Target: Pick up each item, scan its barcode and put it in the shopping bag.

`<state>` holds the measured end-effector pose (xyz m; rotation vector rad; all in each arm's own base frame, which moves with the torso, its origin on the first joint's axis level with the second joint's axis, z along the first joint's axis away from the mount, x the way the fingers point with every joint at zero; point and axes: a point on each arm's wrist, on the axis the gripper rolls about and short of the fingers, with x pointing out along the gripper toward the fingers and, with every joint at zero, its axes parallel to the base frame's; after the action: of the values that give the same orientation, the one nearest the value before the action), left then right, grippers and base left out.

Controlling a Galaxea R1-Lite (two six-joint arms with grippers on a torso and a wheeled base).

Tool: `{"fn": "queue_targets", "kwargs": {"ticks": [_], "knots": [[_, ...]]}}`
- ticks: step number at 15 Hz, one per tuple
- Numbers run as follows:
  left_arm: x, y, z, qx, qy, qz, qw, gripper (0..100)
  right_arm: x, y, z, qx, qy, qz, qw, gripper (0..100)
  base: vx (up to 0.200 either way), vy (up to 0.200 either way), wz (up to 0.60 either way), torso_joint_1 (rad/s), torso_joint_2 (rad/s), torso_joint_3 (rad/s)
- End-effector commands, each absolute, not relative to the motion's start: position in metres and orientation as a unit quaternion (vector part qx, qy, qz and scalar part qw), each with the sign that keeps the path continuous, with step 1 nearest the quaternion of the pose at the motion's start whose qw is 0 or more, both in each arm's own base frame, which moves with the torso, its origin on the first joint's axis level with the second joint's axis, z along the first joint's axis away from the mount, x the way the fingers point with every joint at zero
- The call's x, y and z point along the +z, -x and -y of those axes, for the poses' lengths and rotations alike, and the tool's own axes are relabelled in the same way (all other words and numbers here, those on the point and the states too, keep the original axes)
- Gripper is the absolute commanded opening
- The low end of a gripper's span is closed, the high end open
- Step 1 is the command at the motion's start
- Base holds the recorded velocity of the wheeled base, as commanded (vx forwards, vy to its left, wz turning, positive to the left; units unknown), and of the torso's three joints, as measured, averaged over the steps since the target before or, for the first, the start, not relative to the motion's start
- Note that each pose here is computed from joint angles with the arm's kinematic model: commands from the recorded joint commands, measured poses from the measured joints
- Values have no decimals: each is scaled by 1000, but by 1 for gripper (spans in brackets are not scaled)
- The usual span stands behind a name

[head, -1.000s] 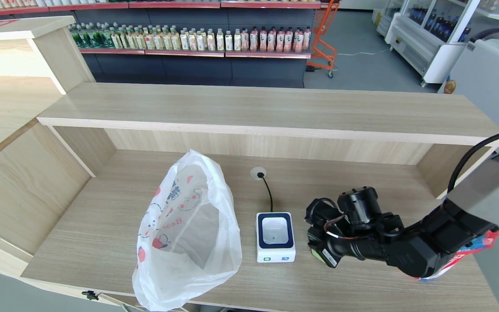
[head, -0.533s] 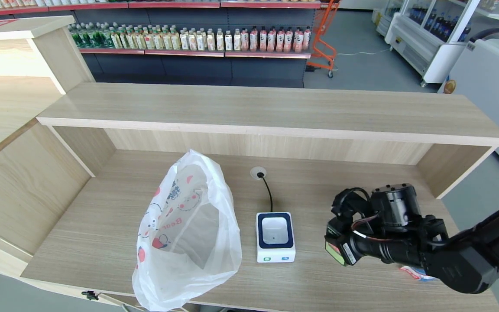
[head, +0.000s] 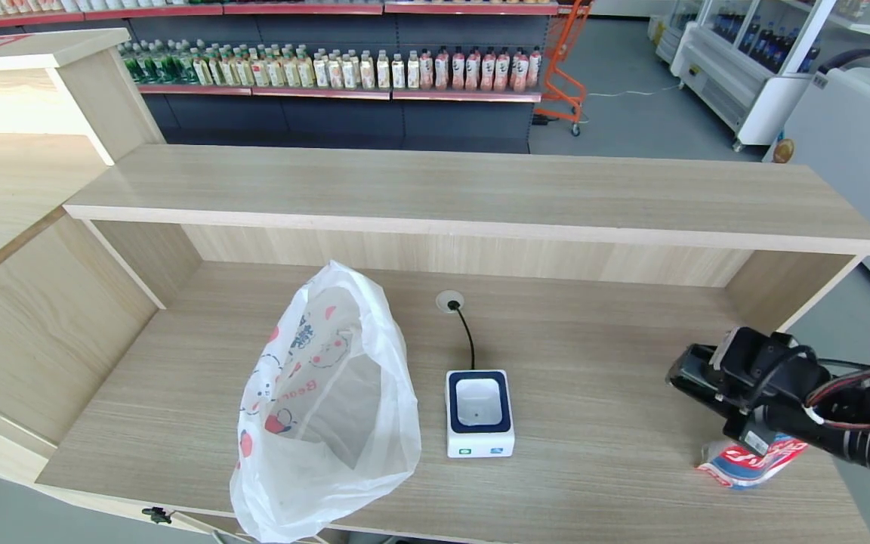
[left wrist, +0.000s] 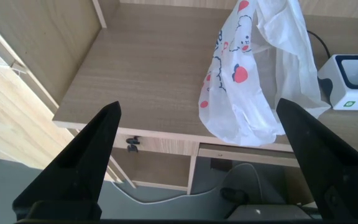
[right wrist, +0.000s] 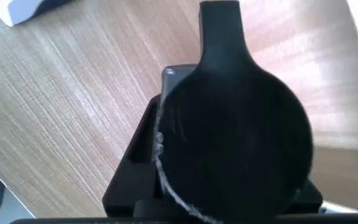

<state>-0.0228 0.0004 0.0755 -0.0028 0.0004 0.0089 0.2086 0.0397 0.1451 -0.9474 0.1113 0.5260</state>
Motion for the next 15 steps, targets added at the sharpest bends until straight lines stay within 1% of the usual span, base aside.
{"fn": "queue_targets", "kwargs": {"ticks": [1,2,3,4,5,6,7,8,10,12,13,15], "knots": [[75,23,0,5,2,0,1000,100,158,-190,-29,319,550,79,768,0,0,0,0,0,0,0],[75,23,0,5,2,0,1000,100,157,-188,-30,365,615,179,676,0,0,0,0,0,0,0],[75,23,0,5,2,0,1000,100,152,-188,-34,391,660,261,587,0,0,0,0,0,0,0],[75,23,0,5,2,0,1000,100,147,-185,-42,398,699,332,493,0,0,0,0,0,0,0],[75,23,0,5,2,0,1000,100,136,-181,-54,415,720,376,410,0,0,0,0,0,0,0],[75,23,0,5,2,0,1000,100,124,-177,-64,447,718,393,360,0,0,0,0,0,0,0],[75,23,0,5,2,0,1000,100,118,-176,-72,460,718,409,325,0,0,0,0,0,0,0],[75,23,0,5,2,0,1000,100,111,-173,-86,465,712,448,275,0,0,0,0,0,0,0],[75,23,0,5,2,0,1000,100,113,-176,-90,452,715,466,260,0,0,0,0,0,0,0],[75,23,0,5,2,0,1000,100,130,-186,-105,386,726,517,237,0,0,0,0,0,0,0],[75,23,0,5,2,0,1000,100,137,-191,-116,365,715,550,228,0,0,0,0,0,0,0],[75,23,0,5,2,0,1000,100,138,-194,-134,363,688,591,216,0,0,0,0,0,0,0]]}}
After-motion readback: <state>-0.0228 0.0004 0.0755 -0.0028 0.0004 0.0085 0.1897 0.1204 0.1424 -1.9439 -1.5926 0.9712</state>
